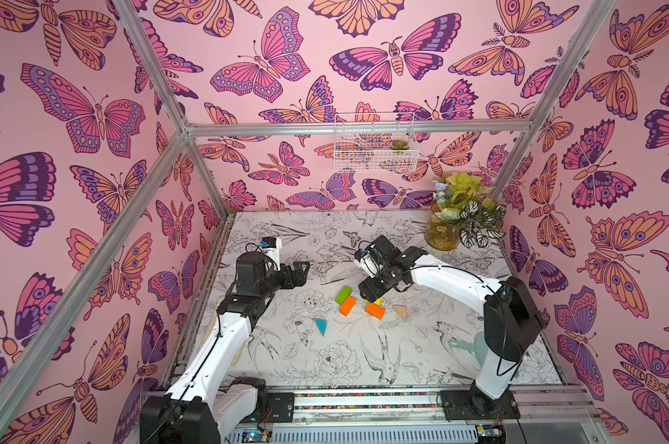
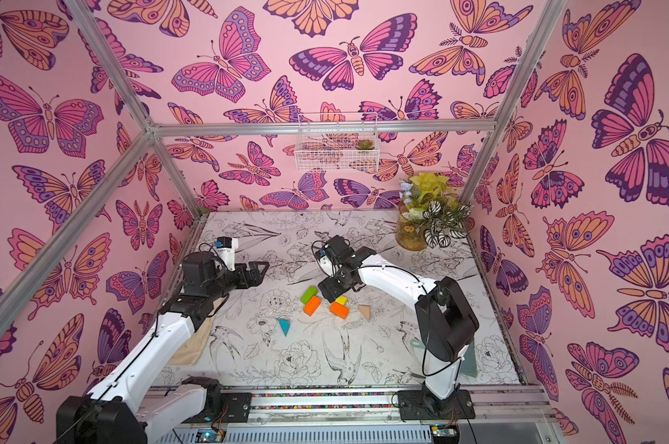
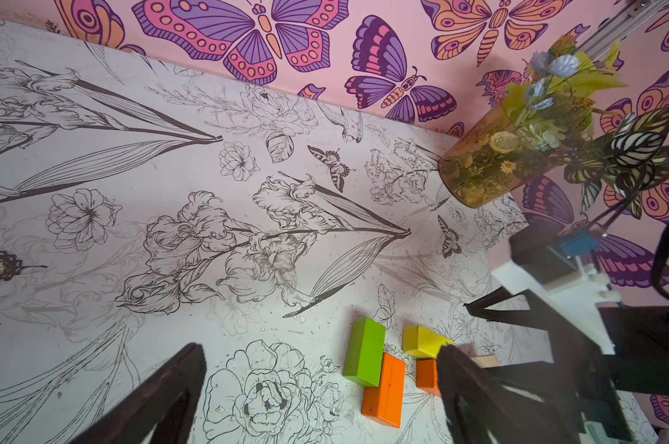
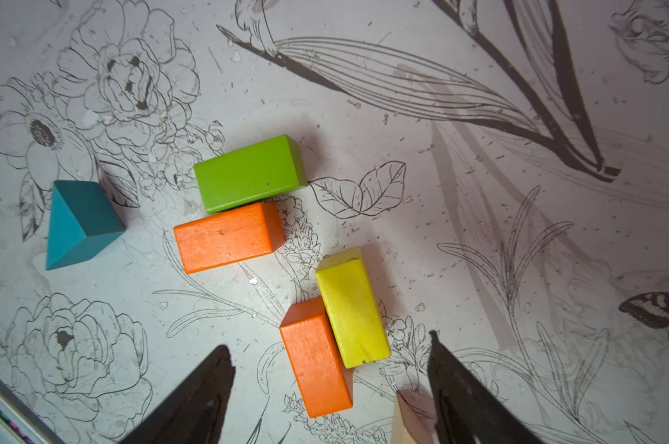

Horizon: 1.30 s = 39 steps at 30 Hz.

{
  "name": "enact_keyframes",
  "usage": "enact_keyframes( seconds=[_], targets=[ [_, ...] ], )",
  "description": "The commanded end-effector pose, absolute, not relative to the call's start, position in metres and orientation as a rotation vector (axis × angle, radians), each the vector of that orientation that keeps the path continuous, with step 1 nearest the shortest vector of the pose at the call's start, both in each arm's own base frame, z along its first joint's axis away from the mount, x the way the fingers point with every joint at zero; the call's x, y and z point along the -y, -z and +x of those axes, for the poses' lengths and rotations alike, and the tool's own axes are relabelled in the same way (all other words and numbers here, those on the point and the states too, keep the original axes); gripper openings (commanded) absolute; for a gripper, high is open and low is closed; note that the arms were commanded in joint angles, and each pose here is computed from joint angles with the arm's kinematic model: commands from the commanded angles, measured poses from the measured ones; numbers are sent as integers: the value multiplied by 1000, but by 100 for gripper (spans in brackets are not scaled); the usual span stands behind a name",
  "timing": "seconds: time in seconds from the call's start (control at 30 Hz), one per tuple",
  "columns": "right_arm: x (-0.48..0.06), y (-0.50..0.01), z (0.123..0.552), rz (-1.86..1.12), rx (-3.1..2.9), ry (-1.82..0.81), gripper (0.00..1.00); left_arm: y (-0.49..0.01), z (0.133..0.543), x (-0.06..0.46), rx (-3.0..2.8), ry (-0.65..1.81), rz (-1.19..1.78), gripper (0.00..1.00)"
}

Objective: Assemble a piece of candy with building blocks
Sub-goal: Pick up the building block from the center of the board.

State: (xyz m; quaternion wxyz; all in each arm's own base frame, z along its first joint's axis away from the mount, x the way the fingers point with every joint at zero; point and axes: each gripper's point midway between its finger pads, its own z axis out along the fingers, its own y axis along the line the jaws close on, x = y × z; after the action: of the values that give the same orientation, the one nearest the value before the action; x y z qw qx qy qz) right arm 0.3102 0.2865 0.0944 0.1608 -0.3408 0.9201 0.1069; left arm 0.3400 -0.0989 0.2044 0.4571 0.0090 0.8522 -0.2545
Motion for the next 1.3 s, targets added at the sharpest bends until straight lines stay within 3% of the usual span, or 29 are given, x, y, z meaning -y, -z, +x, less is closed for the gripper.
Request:
enact_keyframes(
  seconds=[0.0, 0.6, 0.97, 1.27],
  targets=[
    [-281, -74, 305, -1033, -2680, -224, 80, -196, 339, 100, -2111, 650, 19, 96],
    [-283, -46, 321, -1034, -2680, -138, 67, -188, 345, 104, -2128, 678, 11, 96],
    [-285, -41, 324, -1049, -2680, -122, 47, -185, 343, 102, -2126, 673, 1, 96],
    [-282, -34, 322, -1069, -2697, -106, 47, -182, 344, 104, -2135, 683, 1, 96]
  ],
)
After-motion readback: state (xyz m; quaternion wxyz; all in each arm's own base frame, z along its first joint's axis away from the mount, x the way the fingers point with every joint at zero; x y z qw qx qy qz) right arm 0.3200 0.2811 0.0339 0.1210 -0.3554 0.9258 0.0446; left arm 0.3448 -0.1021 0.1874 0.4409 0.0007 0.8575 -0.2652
